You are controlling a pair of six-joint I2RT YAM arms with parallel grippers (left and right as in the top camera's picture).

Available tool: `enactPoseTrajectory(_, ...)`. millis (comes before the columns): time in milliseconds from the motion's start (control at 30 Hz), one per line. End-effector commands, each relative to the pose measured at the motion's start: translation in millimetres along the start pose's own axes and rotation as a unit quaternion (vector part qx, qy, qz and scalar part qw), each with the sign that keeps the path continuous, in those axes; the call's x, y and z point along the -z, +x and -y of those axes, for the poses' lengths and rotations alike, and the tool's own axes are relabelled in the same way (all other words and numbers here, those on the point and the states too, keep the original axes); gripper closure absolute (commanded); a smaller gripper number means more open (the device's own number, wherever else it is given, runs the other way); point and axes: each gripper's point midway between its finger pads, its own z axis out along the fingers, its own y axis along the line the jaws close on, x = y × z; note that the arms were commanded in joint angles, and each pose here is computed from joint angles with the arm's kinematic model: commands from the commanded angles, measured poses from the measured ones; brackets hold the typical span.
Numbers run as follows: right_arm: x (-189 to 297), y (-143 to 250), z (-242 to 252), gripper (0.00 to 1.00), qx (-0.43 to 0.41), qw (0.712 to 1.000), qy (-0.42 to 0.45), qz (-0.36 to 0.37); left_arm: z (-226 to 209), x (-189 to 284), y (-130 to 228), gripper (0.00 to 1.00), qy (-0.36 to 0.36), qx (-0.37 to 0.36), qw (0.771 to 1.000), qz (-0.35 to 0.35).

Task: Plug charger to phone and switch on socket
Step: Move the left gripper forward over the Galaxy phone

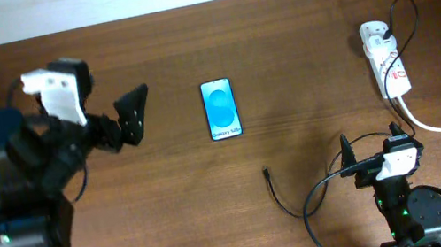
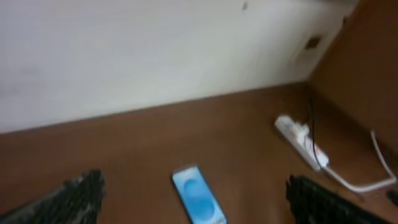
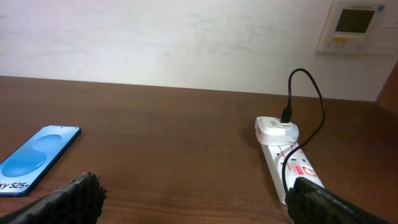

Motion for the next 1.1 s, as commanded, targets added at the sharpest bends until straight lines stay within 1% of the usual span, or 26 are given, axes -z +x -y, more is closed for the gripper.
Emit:
enactPoseTrajectory(0, 0, 2, -1, 0.02, 0.0, 1.0, -0.002, -0.001, -31, -9, 2, 0.01, -0.079, 0.049, 0.993, -0.078)
enactPoseTrajectory(33, 0, 2, -1, 0.02, 0.0, 1.0, -0.002, -0.001, -39, -12, 5, 0.01, -0.101, 0.054, 0.988, -0.099)
enactPoseTrajectory(67, 0, 2, -1, 0.02, 0.0, 1.0, -0.002, -0.001, -38, -20, 8, 0.01, -0.092, 0.058, 0.988, -0.111)
enactPoseTrajectory(200, 0, 2, -1, 0.02, 0.0, 1.0, -0.002, -0.001, -11, -31, 19, 0.01, -0.002, 0.082, 0.987, -0.137)
enactPoseTrajectory(300, 0, 2, -1, 0.02, 0.0, 1.0, -0.002, -0.001, -7, -33, 16, 0.01, 0.012, 0.082, 0.988, -0.132)
enactPoseTrajectory(333, 0, 2, -1, 0.02, 0.0, 1.0, -0.002, -0.001, -5, -32, 19, 0.01, 0.013, 0.094, 0.986, -0.137)
enactPoseTrajectory(400, 0, 2, -1, 0.02, 0.0, 1.0, -0.002, -0.001, -2, -32, 21, 0.01, 0.013, 0.111, 0.983, -0.144)
enactPoseTrajectory(467, 0, 2, -1, 0.02, 0.0, 1.0, -0.002, -0.001, 3, -36, 22, 0.01, 0.006, 0.113, 0.983, -0.148)
enactPoseTrajectory(533, 0, 2, -1, 0.02, 0.0, 1.0, -0.002, -0.001, 8, -42, 22, 0.01, -0.019, 0.099, 0.982, -0.158)
enactPoseTrajectory(600, 0, 2, -1, 0.02, 0.0, 1.0, -0.002, -0.001, 11, -50, 23, 0.01, -0.062, 0.075, 0.978, -0.185)
enactPoseTrajectory(667, 0, 2, -1, 0.02, 0.0, 1.0, -0.002, -0.001, 10, -58, 26, 0.01, -0.102, 0.066, 0.968, -0.219)
enactPoseTrajectory(800, 0, 2, -1, 0.02, 0.0, 1.0, -0.002, -0.001, 6, -78, 52, 0.01, -0.116, 0.071, 0.945, -0.299)
enactPoseTrajectory(900, 0, 2, -1, 0.02, 0.0, 1.0, -0.002, -0.001, -3, -97, 87, 0.01, -0.131, 0.101, 0.919, -0.358)
enactPoseTrajectory(1067, 0, 2, -1, 0.02, 0.0, 1.0, -0.002, -0.001, -9, -125, 121, 0.01, -0.156, 0.153, 0.891, -0.398)
